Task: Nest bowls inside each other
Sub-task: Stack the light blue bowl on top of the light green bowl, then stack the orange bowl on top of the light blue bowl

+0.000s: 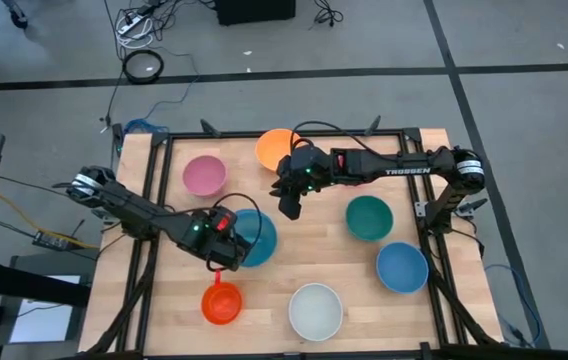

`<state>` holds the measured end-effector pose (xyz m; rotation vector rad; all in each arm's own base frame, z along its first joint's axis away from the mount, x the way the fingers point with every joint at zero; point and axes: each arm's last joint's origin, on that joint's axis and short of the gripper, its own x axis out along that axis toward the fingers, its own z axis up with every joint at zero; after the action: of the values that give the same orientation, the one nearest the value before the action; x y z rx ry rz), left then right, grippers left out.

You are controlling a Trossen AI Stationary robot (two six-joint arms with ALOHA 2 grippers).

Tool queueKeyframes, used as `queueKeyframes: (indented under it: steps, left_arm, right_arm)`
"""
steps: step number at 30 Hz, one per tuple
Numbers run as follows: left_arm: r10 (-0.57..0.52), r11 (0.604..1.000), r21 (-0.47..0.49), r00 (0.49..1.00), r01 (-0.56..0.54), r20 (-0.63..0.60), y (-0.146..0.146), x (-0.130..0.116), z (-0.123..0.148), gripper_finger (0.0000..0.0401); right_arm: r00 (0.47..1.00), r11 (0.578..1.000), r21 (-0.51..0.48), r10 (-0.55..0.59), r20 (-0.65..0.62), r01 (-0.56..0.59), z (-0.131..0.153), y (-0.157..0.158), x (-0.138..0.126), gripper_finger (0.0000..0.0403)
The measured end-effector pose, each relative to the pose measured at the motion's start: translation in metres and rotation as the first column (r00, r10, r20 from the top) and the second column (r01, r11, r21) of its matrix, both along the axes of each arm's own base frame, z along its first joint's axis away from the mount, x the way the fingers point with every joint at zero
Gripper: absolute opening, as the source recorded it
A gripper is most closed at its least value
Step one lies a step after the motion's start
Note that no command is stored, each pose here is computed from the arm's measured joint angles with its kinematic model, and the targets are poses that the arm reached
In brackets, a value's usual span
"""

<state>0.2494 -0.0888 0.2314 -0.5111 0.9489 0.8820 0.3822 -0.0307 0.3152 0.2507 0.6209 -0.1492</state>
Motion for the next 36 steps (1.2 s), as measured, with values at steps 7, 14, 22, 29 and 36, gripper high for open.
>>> queueKeyframes:
  steps: [7,14,22,29,36]
  left_arm:
    - [0.0,1.0,0.003,1.0,0.0,-0.013,-0.001,0.001,-0.003,0.0279]
    - [0.002,1.0,-0.008,1.0,-0.002,-0.015,-0.001,0.001,-0.003,0.0279]
    - [0.009,1.0,-0.023,0.999,-0.01,-0.039,-0.003,0.003,-0.012,0.0279]
    - [0.01,1.0,-0.011,0.999,-0.011,-0.048,-0.003,0.005,-0.016,0.0279]
    - [-0.098,0.981,0.178,0.992,0.083,0.079,-0.013,0.018,0.029,0.0279]
  right_arm:
    - [1.0,1.0,0.0,0.001,0.0,-0.001,0.0,0.0,0.0,0.0098]
    - [1.0,1.0,0.0,0.002,0.0,-0.002,0.0,0.0,0.0,0.0098]
    - [1.0,1.0,0.001,0.004,-0.001,-0.004,0.0,0.001,0.0,0.0098]
    - [1.0,1.0,0.001,0.005,0.0,-0.005,0.0,0.002,0.0,0.0098]
    - [0.999,0.995,-0.096,-0.045,-0.022,0.043,-0.001,-0.001,-0.001,0.0098]
